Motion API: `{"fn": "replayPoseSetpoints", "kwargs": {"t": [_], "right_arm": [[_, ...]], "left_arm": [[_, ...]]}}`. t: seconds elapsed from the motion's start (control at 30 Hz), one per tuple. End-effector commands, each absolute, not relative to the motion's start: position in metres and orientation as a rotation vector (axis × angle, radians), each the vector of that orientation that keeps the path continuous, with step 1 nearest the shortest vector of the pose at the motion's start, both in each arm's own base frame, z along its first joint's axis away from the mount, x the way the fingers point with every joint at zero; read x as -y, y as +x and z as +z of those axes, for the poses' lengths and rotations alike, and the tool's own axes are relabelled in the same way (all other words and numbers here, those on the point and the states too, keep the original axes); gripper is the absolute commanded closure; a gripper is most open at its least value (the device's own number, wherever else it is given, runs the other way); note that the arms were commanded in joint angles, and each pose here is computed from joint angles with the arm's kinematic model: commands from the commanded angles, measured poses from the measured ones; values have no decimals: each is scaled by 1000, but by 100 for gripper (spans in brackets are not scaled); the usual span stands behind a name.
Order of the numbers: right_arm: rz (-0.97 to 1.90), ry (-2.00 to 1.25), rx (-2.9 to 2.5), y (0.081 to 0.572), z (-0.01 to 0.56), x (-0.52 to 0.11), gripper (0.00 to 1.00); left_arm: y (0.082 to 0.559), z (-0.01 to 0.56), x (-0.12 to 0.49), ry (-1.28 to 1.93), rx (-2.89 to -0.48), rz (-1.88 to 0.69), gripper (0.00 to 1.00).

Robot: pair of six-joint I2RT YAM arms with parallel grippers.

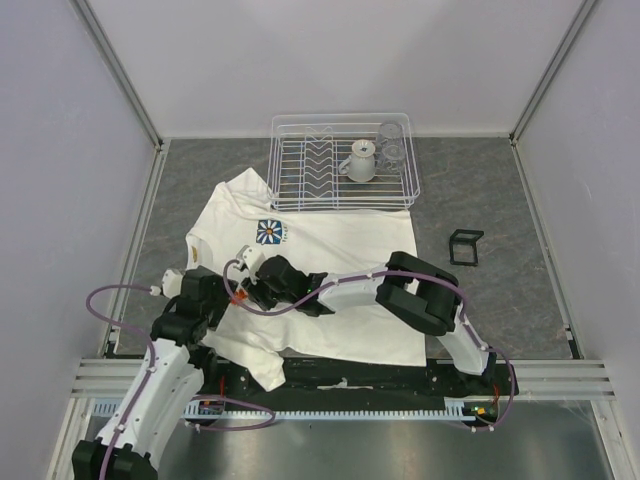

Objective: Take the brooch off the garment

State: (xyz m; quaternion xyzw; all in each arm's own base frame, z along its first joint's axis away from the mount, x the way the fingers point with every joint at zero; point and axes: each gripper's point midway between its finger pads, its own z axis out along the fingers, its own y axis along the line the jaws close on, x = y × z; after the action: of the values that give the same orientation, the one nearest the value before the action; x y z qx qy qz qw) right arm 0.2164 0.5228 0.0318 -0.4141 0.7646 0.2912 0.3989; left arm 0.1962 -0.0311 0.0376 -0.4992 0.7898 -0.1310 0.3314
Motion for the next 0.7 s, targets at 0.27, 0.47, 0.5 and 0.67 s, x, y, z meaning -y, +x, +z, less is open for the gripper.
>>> {"fn": "replayPoseSetpoints", "kwargs": {"t": [0.27, 0.47, 0.5, 0.67], "right_arm": [[776, -1112, -1690, 204, 78, -551, 86], [783, -1157, -1674, 199, 73, -568, 72], [780, -1162, -1670, 197, 72, -570, 69], [730, -1176, -1704, 197, 57, -576, 67]], "left_arm": [[233, 66, 8, -1311, -2067, -245, 27], [226, 46, -6, -1399, -2070, -221, 27], [224, 41, -9, -1418, -2068, -220, 27], [221, 34, -5, -1432, -2097, -264, 27]]}}
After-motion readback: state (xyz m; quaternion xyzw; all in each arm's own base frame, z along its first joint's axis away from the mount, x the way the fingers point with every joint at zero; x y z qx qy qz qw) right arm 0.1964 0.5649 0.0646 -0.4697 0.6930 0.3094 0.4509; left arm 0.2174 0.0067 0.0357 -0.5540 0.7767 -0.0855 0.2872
